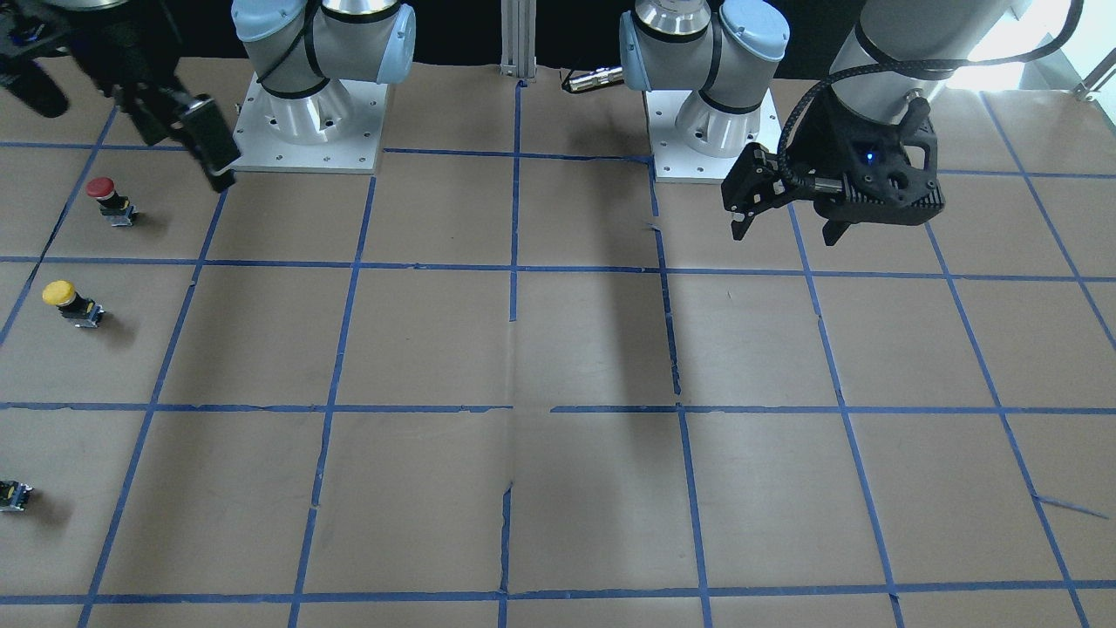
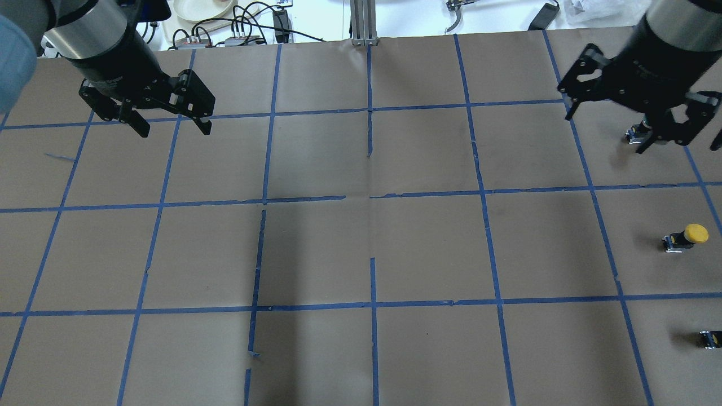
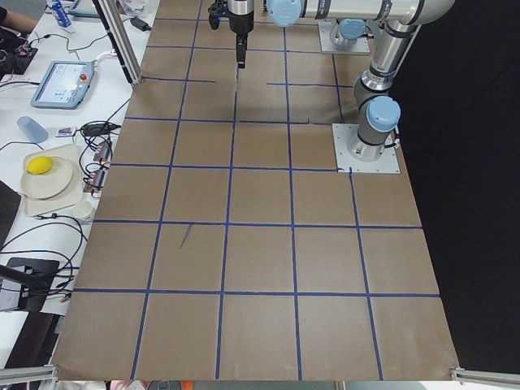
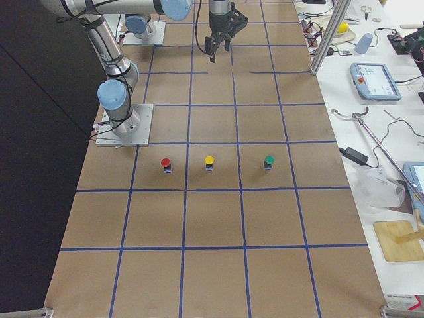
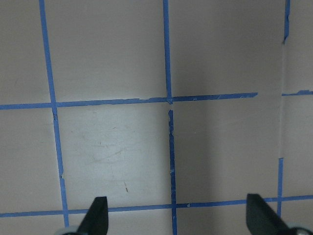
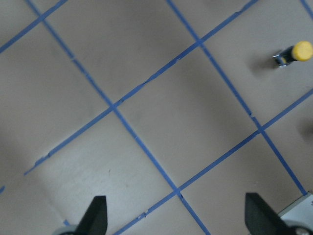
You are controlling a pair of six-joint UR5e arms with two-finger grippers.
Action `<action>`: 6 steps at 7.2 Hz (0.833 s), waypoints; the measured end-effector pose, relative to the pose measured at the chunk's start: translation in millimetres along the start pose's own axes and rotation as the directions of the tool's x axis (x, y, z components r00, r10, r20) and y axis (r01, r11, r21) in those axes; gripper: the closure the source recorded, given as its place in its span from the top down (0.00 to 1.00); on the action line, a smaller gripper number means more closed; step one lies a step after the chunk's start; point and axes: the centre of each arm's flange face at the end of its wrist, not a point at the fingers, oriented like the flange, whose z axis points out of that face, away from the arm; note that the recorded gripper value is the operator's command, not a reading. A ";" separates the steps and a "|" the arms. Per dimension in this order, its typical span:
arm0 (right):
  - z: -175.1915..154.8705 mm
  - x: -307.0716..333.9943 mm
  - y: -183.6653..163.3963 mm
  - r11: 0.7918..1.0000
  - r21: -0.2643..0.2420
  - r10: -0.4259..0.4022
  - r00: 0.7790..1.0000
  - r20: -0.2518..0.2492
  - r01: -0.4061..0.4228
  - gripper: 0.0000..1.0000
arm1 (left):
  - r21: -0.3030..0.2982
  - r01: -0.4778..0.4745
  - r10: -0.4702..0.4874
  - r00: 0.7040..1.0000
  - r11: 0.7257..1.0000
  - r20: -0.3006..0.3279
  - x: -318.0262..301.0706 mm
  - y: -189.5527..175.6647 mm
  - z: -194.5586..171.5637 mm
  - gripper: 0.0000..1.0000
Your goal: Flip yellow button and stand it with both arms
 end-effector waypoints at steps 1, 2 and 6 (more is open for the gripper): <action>-6.0 -20.5 24.6 0.989 0.001 -0.150 0.988 0.021 0.150 1.00 | 0.000 0.000 0.000 1.000 1.000 0.000 -0.1 0.0 0.0 1.00; -8.0 -30.1 34.7 0.964 0.010 -0.265 0.964 0.033 0.265 1.00 | 0.000 0.000 0.000 1.000 1.000 0.001 -0.1 0.0 0.0 1.00; -2.2 -46.7 25.7 0.847 0.084 -0.529 0.848 0.036 0.525 1.00 | 0.000 0.000 0.000 1.000 1.000 0.002 -0.2 0.0 0.0 1.00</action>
